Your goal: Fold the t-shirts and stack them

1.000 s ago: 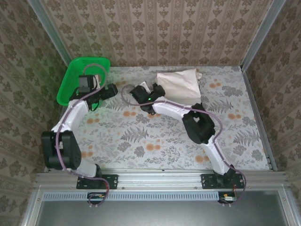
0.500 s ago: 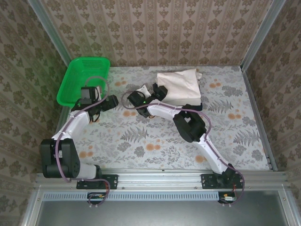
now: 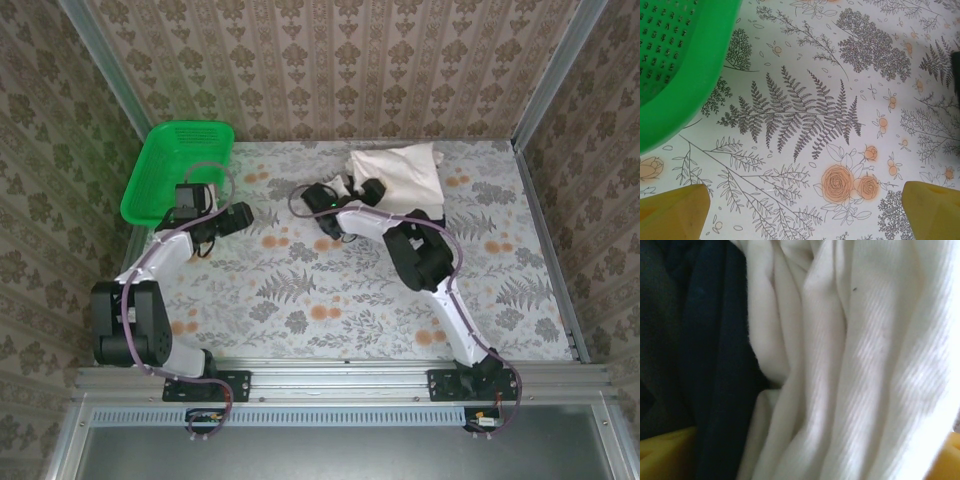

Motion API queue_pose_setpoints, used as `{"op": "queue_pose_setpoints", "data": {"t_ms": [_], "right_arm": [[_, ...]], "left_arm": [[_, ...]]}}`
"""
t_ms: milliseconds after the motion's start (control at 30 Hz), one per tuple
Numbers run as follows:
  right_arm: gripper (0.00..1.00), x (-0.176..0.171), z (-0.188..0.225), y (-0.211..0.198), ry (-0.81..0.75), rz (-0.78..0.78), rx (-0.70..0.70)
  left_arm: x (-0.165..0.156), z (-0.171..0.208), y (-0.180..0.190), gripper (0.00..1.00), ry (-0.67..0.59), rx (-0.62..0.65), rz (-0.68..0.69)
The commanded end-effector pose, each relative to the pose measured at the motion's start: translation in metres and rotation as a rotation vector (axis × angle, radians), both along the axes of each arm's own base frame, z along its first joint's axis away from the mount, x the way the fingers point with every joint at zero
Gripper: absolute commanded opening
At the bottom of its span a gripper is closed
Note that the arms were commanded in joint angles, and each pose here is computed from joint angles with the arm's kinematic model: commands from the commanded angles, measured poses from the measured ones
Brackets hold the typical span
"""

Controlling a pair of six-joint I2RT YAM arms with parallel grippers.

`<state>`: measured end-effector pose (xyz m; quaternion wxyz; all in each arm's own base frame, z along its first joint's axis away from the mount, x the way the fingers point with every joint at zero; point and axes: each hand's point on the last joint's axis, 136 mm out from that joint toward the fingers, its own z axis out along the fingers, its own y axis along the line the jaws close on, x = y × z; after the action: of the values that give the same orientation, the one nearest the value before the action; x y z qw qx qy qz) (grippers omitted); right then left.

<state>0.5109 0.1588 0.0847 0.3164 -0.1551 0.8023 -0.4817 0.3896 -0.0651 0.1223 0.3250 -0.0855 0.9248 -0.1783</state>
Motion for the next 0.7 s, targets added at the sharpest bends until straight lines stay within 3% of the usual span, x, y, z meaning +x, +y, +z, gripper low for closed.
{"op": "queue_pose_setpoints", "data": {"t_ms": [0, 200, 400, 567, 667], "right_arm": [[1.0, 0.01, -0.001, -0.076, 0.103, -0.101, 0.012], [0.99, 0.027, -0.004, -0.164, 0.111, -0.211, 0.088], [0.99, 0.042, -0.009, -0.224, 0.099, -0.27, 0.149], [1.0, 0.056, -0.002, -0.228, 0.092, -0.255, 0.177], [1.0, 0.056, 0.033, -0.209, 0.038, -0.227, 0.269]], "left_arm": [[0.013, 0.014, -0.004, 1.0, -0.051, -0.009, -0.03], [0.016, 0.013, -0.005, 1.0, -0.051, -0.011, -0.032], [0.018, 0.016, -0.005, 1.0, -0.054, -0.01, -0.034], [0.018, 0.021, -0.004, 1.0, -0.056, -0.005, -0.029], [0.013, 0.028, -0.001, 1.0, -0.062, 0.012, -0.023]]}}
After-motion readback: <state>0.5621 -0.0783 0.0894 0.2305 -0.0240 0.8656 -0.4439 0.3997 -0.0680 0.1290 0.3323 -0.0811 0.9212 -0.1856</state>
